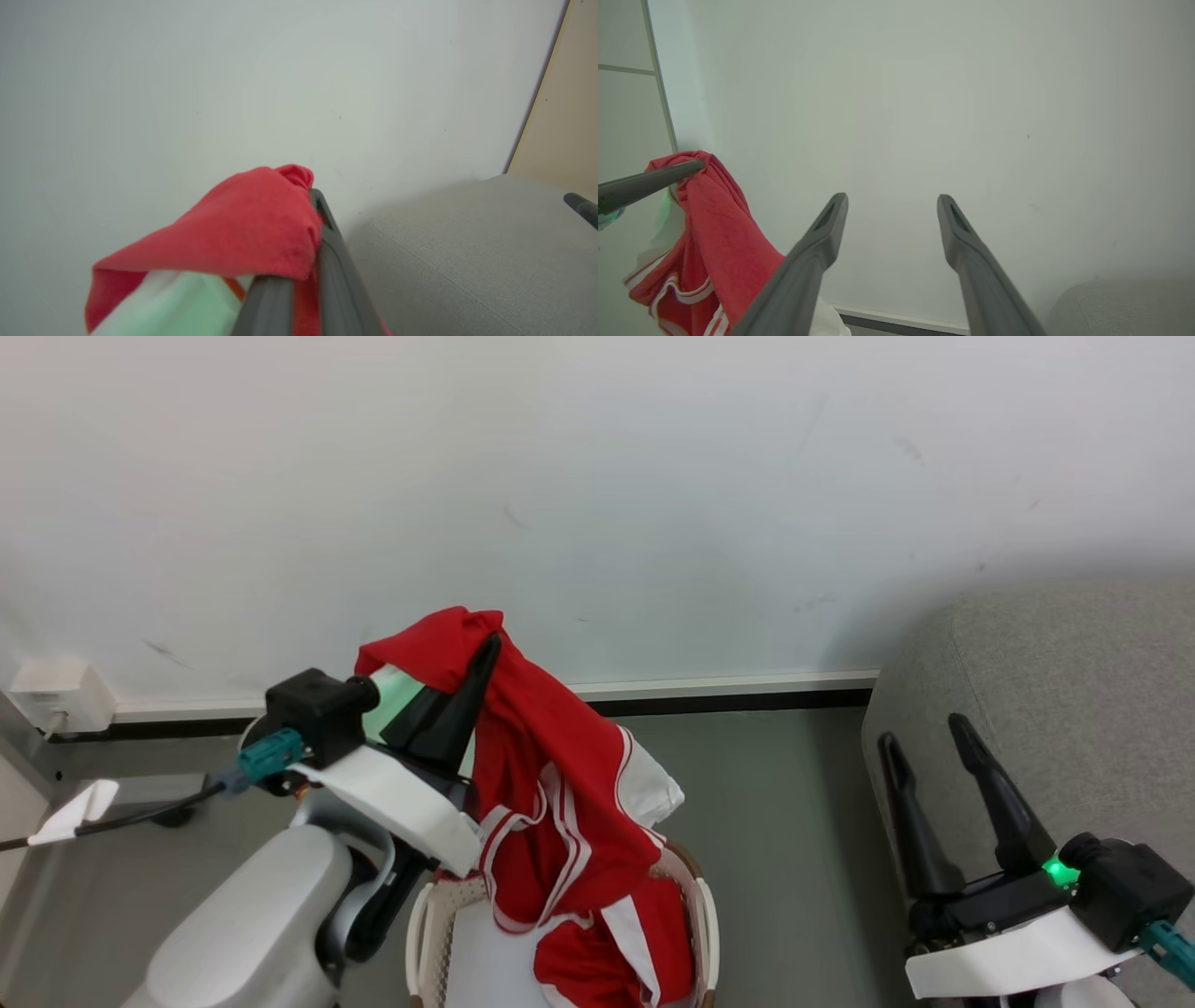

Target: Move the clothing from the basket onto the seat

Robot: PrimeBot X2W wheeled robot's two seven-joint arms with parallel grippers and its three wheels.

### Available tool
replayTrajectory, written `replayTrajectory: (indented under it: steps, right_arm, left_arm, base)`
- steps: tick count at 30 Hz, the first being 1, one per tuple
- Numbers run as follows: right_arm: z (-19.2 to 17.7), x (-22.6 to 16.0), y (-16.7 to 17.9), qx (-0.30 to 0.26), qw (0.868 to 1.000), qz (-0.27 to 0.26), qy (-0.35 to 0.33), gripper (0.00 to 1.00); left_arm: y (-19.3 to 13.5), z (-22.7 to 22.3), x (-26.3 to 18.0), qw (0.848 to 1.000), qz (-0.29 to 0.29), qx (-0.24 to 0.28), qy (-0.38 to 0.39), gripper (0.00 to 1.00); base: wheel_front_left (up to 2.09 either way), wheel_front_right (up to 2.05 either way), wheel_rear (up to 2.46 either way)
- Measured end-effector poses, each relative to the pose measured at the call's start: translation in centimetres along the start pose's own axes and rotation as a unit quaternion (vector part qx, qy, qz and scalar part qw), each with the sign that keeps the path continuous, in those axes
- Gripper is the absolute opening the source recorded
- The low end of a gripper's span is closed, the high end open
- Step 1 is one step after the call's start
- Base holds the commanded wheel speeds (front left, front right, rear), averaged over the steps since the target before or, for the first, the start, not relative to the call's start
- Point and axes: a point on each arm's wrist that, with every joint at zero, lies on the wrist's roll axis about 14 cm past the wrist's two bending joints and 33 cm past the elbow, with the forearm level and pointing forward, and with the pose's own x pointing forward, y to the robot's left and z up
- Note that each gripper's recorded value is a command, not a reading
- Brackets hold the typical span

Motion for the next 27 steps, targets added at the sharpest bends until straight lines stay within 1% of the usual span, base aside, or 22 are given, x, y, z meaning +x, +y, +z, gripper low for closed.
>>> replayTrajectory:
  steps: [8,13,17,21,27]
  right_arm:
    - [-1.3,-0.1,1.5,0.012,1.000,0.020,0.019,1.00]
    - [-2.9,-0.2,4.6,0.035,0.996,0.066,0.044,1.00]
    - [-5.8,-0.7,7.6,0.047,0.988,0.114,0.094,1.00]
    - [-8.6,-0.4,9.2,0.056,0.979,0.137,0.139,1.00]
    - [-11.6,0.6,12.0,0.061,0.965,0.174,0.188,1.00]
  left_arm:
    - [-0.2,0.2,-0.2,1.000,0.000,-0.001,0.002,0.00]
    - [-0.3,0.2,-0.3,1.000,-0.001,0.000,0.003,0.00]
    - [-0.7,0.3,-0.2,1.000,-0.004,-0.003,0.003,0.00]
    - [-1.2,0.8,-0.1,1.000,-0.010,-0.003,0.000,0.00]
    - [-2.0,1.3,-0.3,1.000,-0.017,-0.003,0.000,0.00]
  base:
    - [0.00,0.00,0.00]
    - [0.00,0.00,0.00]
    - [0.00,0.00,0.00]
    - [0.00,0.00,0.00]
    - [0.00,0.00,0.00]
